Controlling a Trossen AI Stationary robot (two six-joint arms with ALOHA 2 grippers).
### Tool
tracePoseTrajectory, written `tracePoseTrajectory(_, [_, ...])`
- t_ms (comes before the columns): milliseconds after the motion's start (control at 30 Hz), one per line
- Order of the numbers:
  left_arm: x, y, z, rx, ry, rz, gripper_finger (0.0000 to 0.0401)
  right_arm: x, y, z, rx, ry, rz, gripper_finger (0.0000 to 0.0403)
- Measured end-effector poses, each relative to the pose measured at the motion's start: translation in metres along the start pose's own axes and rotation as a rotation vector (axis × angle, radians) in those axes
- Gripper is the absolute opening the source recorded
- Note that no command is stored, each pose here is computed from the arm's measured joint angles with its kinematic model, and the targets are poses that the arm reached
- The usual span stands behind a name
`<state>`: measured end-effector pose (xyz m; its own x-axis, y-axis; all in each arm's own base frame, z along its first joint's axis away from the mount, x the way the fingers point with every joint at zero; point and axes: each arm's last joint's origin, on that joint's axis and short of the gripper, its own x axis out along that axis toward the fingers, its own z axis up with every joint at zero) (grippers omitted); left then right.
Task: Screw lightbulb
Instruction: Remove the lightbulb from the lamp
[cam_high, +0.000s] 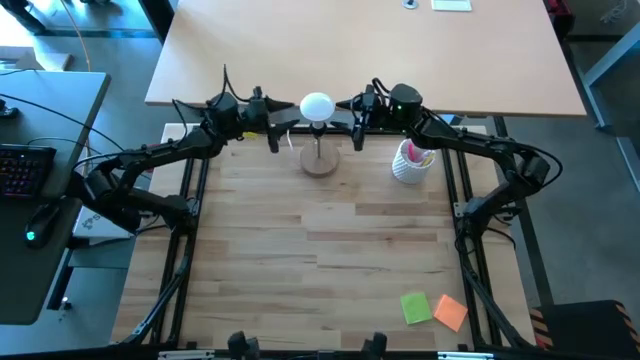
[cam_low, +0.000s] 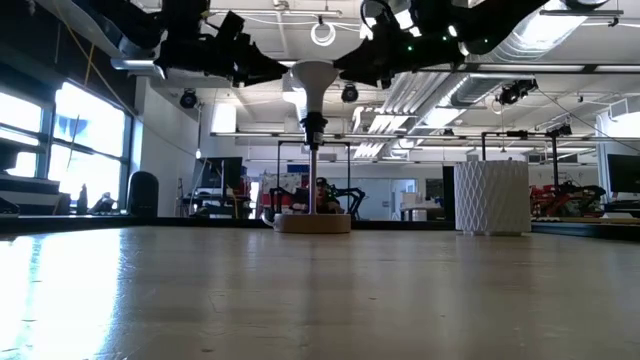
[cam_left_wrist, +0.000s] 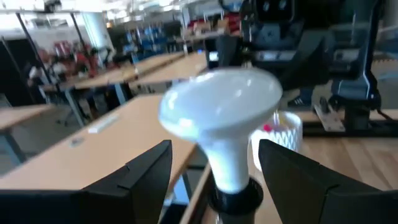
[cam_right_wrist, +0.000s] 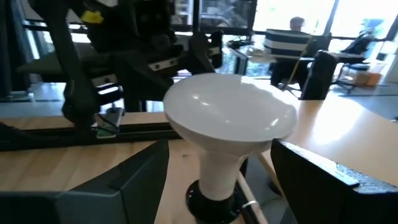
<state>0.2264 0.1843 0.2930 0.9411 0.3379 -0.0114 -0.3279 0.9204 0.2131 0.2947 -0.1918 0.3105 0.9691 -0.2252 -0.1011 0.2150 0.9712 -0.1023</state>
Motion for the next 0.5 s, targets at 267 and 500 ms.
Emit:
tracePoseTrajectory(267, [0.007, 0.000, -0.001, 0.019, -0.051, -0.002, 0.0235, 0.001, 0.000, 0.001, -0.021, -0.013, -0.035, 0.0279])
tracePoseTrajectory(500, [0.015, -0.001, -0.007, 0.017, -0.075, -0.005, 0.0235, 0.001, 0.000, 0.001, -0.020, -0.008, -0.034, 0.0279])
